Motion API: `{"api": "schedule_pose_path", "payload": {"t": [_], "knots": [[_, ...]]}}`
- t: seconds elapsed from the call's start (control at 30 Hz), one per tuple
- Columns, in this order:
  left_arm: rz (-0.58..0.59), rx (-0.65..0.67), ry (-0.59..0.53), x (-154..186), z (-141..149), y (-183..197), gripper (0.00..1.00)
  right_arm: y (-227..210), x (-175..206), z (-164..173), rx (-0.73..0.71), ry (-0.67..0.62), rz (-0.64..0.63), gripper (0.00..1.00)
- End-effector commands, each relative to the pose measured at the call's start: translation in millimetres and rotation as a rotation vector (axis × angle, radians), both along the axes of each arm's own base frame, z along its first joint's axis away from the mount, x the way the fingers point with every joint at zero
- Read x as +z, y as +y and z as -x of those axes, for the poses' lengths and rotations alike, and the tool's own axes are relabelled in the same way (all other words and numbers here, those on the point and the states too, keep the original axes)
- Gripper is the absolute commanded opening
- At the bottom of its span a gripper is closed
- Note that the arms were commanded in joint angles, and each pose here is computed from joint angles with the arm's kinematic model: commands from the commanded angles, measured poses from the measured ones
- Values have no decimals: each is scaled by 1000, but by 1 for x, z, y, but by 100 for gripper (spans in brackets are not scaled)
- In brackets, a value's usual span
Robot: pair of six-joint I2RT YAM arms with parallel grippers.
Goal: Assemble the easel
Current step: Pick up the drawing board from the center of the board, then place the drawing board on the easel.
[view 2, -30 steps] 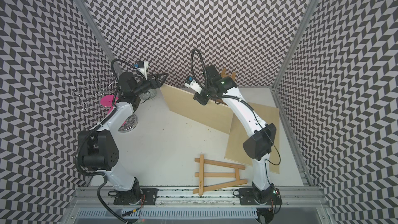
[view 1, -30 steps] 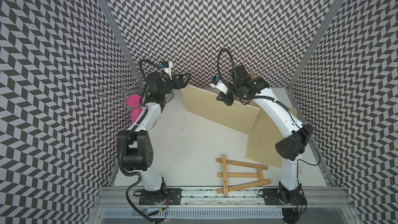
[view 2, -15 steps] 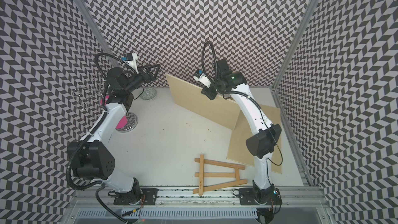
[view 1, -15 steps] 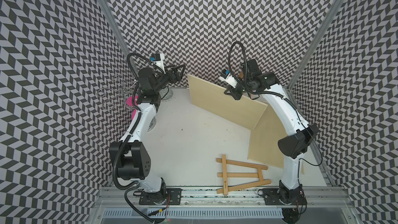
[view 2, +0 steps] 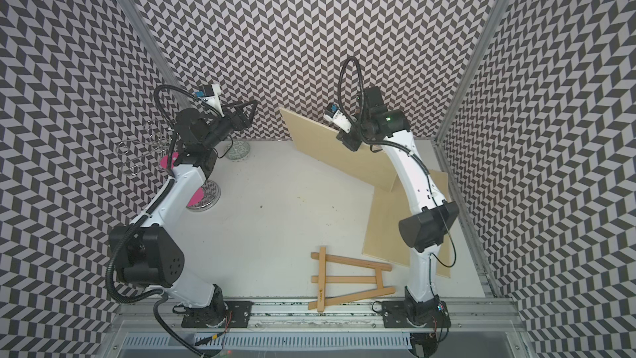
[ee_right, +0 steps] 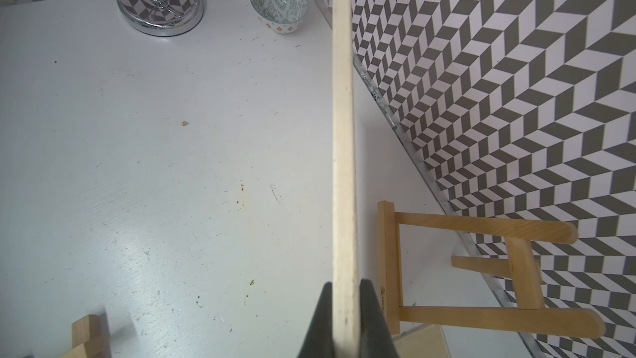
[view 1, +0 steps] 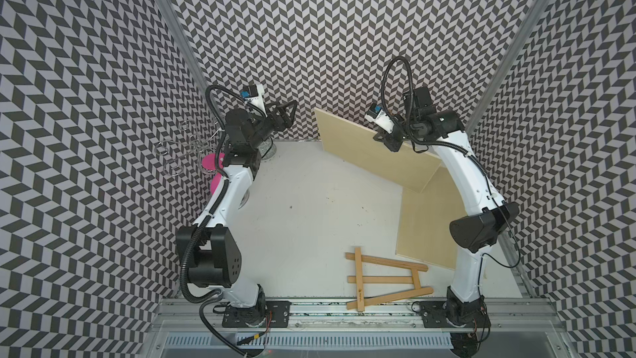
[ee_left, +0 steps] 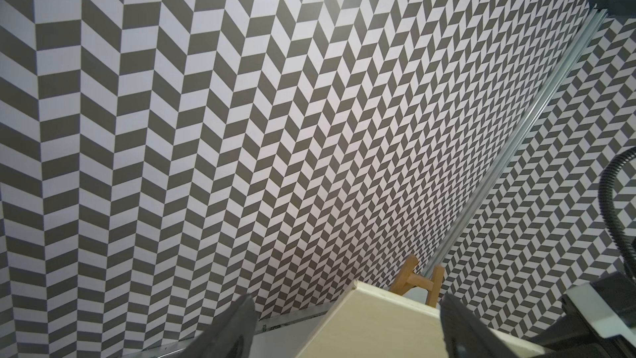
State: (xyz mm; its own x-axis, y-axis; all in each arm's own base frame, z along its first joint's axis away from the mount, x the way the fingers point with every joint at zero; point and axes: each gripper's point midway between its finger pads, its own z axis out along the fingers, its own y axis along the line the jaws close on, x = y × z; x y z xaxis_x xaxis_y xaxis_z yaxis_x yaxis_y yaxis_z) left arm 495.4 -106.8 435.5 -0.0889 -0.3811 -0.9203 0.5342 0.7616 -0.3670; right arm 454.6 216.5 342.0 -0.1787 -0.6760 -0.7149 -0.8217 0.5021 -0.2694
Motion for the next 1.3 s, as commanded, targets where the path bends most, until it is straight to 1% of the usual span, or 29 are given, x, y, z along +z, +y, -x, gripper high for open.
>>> {"api": "schedule_pose_path", "payload": {"t": [0.0, 0.17, 0.33, 0.43, 0.5, 0.6, 0.77, 0.93, 1.0, 1.1, 1.17, 1.2, 1.27], "knots": [[-12, 13, -41, 4, -5, -5, 84, -16, 113, -3, 19, -381, -80, 0], [-16, 3, -42, -5, -10, -15, 84, -34, 122, -13, -4, -444, -66, 0], [-18, -1, -34, -13, -15, -21, 84, -37, 133, -21, 1, -511, -62, 0], [-18, -1, -28, -17, -17, -21, 84, -43, 130, -32, -29, -529, -45, 0], [-18, 2, -25, -19, -17, -20, 84, -46, 125, -38, -44, -519, -37, 0], [-22, 3, -21, -21, -18, -21, 84, -42, 114, -40, -29, -490, -43, 0], [-23, 3, -13, -25, -17, -21, 84, -47, 87, -49, -52, -416, -28, 0], [-19, -5, -9, -26, -16, -22, 84, -44, 76, -52, -45, -379, -41, 0], [-19, 2, -5, -28, -17, -21, 84, -39, 75, -48, -28, -360, -66, 0], [-8, -5, 3, -31, -17, -22, 84, -35, 73, -48, -47, -331, -90, 0], [-4, -7, 6, -33, -17, -22, 83, -30, 75, -46, -68, -306, -124, 0], [-3, -7, 7, -34, -16, -22, 83, -24, 77, -41, -48, -285, -151, 0], [0, -1, 12, -36, -16, -21, 83, -19, 76, -38, -57, -261, -178, 0]]}}
